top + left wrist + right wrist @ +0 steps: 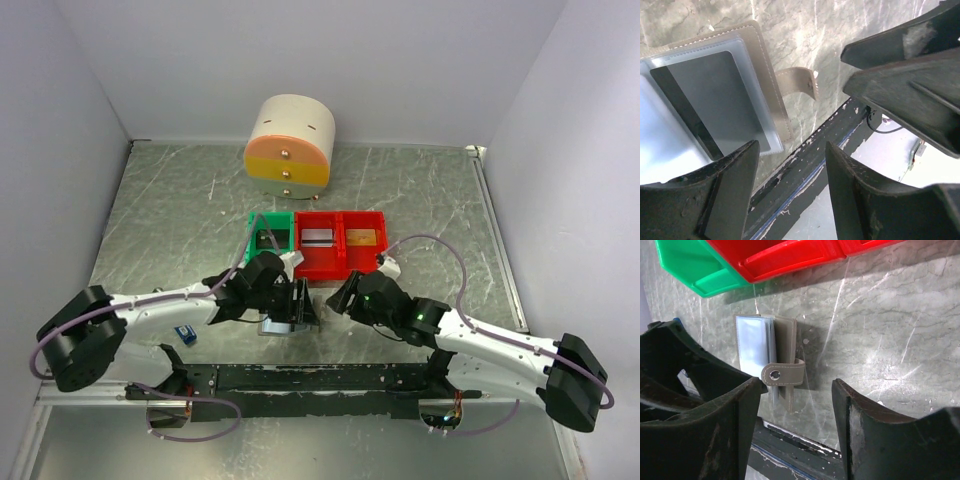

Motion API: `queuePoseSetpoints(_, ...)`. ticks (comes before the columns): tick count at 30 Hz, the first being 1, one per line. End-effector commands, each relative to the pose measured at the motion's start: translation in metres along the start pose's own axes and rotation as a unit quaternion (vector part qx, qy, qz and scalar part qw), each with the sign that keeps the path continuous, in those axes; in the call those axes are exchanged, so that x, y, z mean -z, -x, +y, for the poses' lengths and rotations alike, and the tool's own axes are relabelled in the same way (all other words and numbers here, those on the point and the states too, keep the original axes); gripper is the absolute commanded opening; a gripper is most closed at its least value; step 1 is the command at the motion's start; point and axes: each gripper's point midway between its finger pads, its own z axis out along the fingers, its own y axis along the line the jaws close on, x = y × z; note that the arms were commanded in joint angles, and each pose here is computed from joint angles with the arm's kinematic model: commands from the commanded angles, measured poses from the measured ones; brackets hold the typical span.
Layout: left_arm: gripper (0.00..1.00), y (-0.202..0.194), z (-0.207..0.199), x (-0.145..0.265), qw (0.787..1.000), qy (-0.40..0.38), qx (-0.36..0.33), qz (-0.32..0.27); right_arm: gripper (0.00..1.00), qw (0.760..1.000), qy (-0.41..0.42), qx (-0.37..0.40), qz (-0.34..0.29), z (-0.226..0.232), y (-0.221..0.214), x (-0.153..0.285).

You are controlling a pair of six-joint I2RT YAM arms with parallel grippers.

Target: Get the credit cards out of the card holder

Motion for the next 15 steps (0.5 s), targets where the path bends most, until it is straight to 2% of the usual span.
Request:
queuePoseSetpoints(1, 0.66, 0.013, -0.002, 0.017, 0.999, 0.022, -0.015, -0.040, 0.57, 1.000, 0.019, 0.006, -0.008, 0.012, 0.007, 0.001)
queuePoseSetpoints(5, 0.68, 0.026, 0.017, 0.037, 0.992, 0.088, -0.010, -0.091, 0.49, 0.998, 0.057, 0.015, 0.001, 0.031, 0.006, 0.001)
queuePoseSetpoints(10, 0.67, 0.032, 0.041, 0.060, 0.978, 0.153, 0.029, -0.140, 0.38, 0.994, 0.100, 0.030, 0.019, 0.057, 0.003, -0.001)
queuePoseSetpoints(15, 0.65, 0.033, 0.056, 0.077, 0.966, 0.185, 0.059, -0.173, 0.26, 0.988, 0.131, 0.060, 0.059, 0.081, -0.008, -0.007)
